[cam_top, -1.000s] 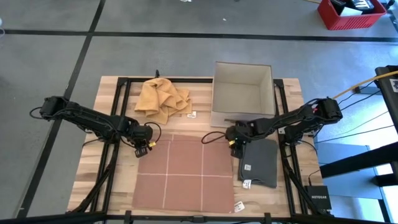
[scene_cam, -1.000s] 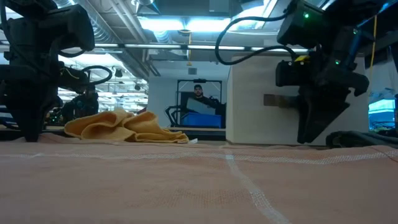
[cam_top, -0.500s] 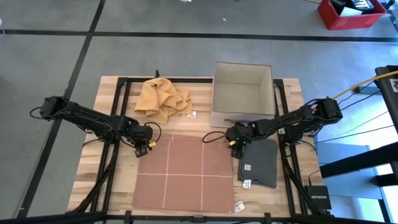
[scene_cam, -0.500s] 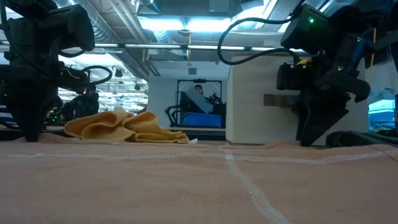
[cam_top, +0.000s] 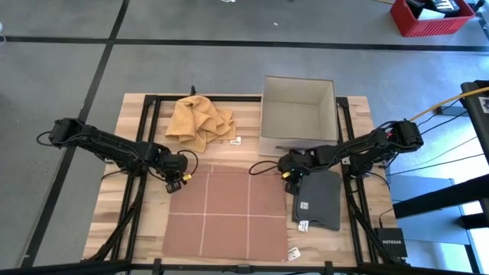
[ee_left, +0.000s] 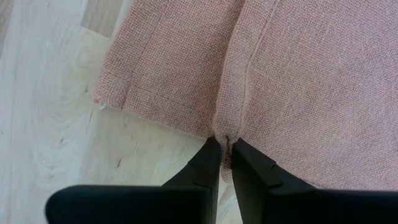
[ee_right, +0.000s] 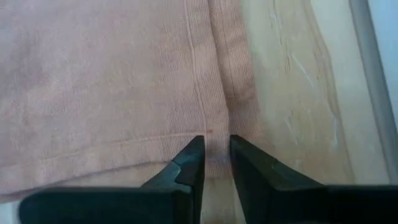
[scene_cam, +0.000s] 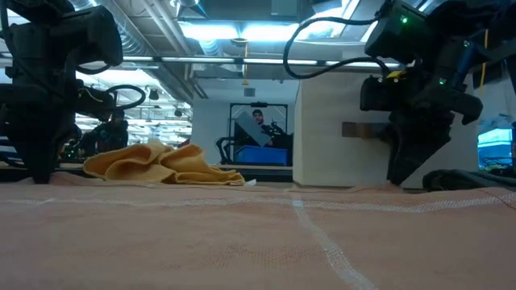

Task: Fold towel
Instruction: Fold the light orange towel

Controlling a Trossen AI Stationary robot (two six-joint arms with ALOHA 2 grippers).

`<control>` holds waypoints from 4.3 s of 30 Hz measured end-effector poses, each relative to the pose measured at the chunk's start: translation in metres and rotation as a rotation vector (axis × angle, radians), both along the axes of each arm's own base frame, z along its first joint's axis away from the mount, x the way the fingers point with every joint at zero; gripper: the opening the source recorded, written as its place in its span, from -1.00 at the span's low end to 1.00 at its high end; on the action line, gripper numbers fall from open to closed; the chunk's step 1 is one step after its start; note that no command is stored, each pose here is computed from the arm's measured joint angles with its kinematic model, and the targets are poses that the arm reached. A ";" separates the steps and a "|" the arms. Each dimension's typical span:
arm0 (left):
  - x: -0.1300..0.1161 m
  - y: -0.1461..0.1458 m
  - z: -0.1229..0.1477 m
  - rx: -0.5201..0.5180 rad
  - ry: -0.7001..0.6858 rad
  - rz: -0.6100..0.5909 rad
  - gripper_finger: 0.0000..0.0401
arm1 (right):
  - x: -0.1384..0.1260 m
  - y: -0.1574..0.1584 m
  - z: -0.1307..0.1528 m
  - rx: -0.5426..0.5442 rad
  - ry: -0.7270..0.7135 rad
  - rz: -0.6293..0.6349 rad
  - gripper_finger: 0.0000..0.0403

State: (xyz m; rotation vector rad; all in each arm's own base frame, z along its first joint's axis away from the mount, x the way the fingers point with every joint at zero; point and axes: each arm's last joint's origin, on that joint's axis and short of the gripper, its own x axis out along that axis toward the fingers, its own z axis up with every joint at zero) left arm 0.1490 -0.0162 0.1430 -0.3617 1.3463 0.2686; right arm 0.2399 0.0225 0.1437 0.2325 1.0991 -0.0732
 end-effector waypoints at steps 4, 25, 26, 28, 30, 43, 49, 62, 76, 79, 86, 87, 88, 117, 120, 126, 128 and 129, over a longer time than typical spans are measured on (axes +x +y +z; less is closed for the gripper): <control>0.000 0.000 0.000 0.000 0.000 0.000 -0.86 | 0.000 0.000 0.000 -0.002 -0.002 -0.002 -0.79; 0.008 -0.009 0.029 -0.017 -0.135 -0.021 -0.88 | 0.010 0.026 0.023 -0.071 -0.016 0.050 -0.99; 0.008 -0.009 0.030 -0.017 -0.138 -0.021 -0.88 | 0.009 0.029 0.024 -0.080 -0.010 0.049 -0.99; 0.009 -0.009 0.035 0.004 -0.154 -0.014 -0.89 | 0.008 0.033 0.027 -0.104 0.009 0.050 -0.99; 0.009 -0.009 0.043 0.045 -0.174 0.002 -0.93 | 0.007 0.037 0.032 -0.145 0.030 0.039 -0.99; -0.001 0.001 0.044 0.351 -0.157 0.119 -0.97 | 0.000 0.042 0.043 -0.458 0.050 -0.031 -1.00; 0.000 0.004 0.045 0.437 -0.188 0.176 -0.96 | 0.001 0.041 0.047 -0.525 0.024 -0.064 -1.00; -0.003 0.024 0.011 0.581 -0.181 0.322 -0.93 | -0.013 0.033 0.018 -0.569 0.119 -0.159 -1.00; 0.005 0.031 0.014 0.632 -0.217 0.227 -0.74 | -0.010 0.026 0.016 -0.556 0.096 -0.201 -0.92; 0.005 0.031 0.014 0.629 -0.221 0.237 -0.54 | -0.009 0.025 0.016 -0.539 0.101 -0.201 -0.76; 0.015 0.028 0.037 0.474 -0.262 0.302 -0.20 | -0.004 0.030 0.033 -0.458 0.150 -0.163 -0.29; 0.020 0.027 0.046 0.414 -0.292 0.325 -0.18 | -0.001 0.031 0.036 -0.417 0.145 -0.153 -0.25; 0.023 0.024 0.053 0.366 -0.319 0.334 -0.17 | 0.003 0.034 0.040 -0.360 0.124 -0.141 -0.21; -0.015 -0.104 0.004 -0.317 -0.194 0.154 -0.23 | 0.026 0.117 -0.004 0.055 -0.057 0.148 -0.09; -0.009 -0.107 0.028 -0.310 -0.261 0.110 -0.23 | 0.028 0.118 0.013 0.043 -0.009 0.140 -0.09; 0.007 -0.100 0.050 0.022 -0.568 -0.029 -0.23 | 0.044 0.119 0.026 -0.159 -0.194 0.139 -0.09; 0.011 -0.097 0.047 0.130 -0.578 -0.060 -0.23 | 0.047 0.118 0.020 -0.253 -0.233 0.138 -0.09; 0.013 -0.094 0.045 0.158 -0.566 -0.069 -0.23 | 0.049 0.117 0.017 -0.279 -0.238 0.129 -0.09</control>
